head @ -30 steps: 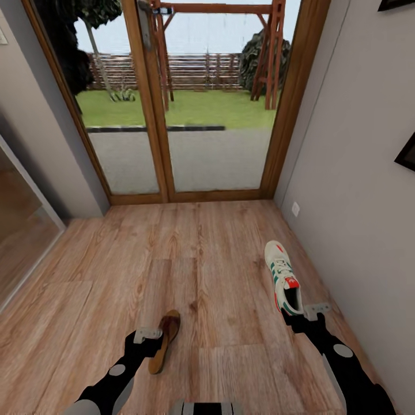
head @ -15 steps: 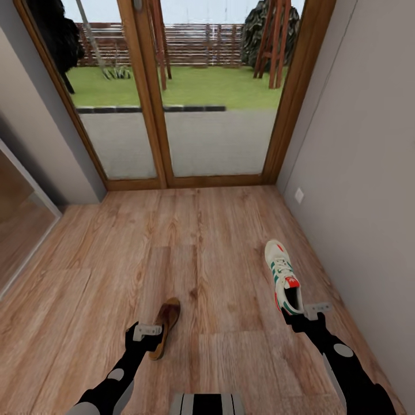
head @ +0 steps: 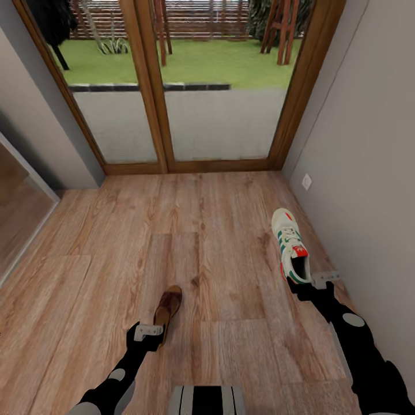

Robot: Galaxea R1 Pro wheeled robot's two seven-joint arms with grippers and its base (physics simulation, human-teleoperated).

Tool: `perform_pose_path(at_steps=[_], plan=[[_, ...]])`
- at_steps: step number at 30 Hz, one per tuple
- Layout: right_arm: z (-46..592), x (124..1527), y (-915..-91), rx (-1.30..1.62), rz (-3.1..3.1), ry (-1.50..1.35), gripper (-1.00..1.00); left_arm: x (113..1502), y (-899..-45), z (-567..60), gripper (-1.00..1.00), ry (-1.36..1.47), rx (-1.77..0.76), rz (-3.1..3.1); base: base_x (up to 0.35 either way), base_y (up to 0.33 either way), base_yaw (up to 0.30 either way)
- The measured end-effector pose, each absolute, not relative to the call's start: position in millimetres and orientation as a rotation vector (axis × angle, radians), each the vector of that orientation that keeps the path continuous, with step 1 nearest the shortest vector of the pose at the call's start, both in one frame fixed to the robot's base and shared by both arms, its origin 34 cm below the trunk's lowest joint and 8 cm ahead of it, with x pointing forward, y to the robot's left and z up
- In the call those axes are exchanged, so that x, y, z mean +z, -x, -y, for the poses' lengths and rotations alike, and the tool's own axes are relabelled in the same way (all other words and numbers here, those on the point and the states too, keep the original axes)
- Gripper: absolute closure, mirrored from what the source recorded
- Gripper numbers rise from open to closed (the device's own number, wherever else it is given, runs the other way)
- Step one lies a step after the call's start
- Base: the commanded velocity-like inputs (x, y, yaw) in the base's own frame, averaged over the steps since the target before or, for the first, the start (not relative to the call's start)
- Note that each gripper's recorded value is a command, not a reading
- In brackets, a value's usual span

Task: Pick up the two gym shoes and the two sandals from the corridor floor and place them onto the hallstand (shoe rack) in the corridor, making sure they are on the rack and not on the floor. Arrange them so the two gym shoes are next to each other and the two sandals are next to each other.

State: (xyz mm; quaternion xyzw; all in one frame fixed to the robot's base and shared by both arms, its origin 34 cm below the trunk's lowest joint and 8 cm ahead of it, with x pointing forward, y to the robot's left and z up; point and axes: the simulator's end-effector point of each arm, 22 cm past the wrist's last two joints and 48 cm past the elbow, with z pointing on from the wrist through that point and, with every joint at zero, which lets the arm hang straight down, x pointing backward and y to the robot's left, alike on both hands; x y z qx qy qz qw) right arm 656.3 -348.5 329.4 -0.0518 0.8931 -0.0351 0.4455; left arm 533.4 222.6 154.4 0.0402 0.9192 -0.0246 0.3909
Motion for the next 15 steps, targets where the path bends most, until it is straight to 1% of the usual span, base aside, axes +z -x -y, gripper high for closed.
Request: perform_pose_path(at_steps=[15], plan=[[347, 301, -647, -0.089, -2.290, 0.126, 1.00, 125, -511, -224, -1.00, -0.100, -0.063, -2.398, 0.000, 0.000, 0.001]])
